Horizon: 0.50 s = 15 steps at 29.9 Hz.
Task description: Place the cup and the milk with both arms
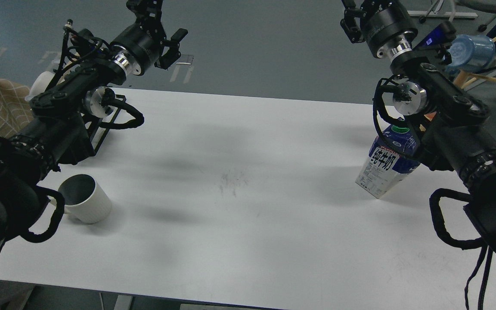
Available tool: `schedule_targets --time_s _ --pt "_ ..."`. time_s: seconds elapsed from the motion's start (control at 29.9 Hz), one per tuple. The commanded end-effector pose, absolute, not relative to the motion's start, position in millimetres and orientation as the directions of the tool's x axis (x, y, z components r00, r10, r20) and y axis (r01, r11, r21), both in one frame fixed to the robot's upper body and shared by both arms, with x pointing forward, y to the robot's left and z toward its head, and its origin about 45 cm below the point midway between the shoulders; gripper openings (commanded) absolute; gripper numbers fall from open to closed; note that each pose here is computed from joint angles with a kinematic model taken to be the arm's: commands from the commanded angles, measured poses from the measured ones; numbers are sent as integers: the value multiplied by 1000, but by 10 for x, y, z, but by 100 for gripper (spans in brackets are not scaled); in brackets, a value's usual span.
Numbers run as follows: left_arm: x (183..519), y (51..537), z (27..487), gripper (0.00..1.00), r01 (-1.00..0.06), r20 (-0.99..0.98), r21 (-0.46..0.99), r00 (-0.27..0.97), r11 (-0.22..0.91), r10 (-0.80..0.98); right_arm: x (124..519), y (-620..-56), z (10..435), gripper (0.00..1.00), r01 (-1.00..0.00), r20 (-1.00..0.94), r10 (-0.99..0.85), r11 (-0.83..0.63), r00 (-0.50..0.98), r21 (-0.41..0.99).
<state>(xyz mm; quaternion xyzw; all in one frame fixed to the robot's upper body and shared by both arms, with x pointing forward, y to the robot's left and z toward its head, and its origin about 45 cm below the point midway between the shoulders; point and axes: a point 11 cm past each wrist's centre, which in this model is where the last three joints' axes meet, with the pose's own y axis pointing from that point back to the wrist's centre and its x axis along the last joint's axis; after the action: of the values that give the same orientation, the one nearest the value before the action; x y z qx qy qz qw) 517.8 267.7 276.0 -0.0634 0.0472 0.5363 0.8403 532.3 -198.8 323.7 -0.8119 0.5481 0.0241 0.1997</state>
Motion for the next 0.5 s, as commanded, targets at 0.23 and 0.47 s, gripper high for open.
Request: schedule_targets --time_s 0.23,0.47 --pt "5082 2710 2540 99 -916 -196 -65 400 395 895 5289 -2055 3078 100 -915 -300 -879 -291 371 -278" --pt "5165 2712 2763 99 -918 -212 -117 396 379 894 5294 -2057 3087 100 -917 -298 -882 -285 365 -278"
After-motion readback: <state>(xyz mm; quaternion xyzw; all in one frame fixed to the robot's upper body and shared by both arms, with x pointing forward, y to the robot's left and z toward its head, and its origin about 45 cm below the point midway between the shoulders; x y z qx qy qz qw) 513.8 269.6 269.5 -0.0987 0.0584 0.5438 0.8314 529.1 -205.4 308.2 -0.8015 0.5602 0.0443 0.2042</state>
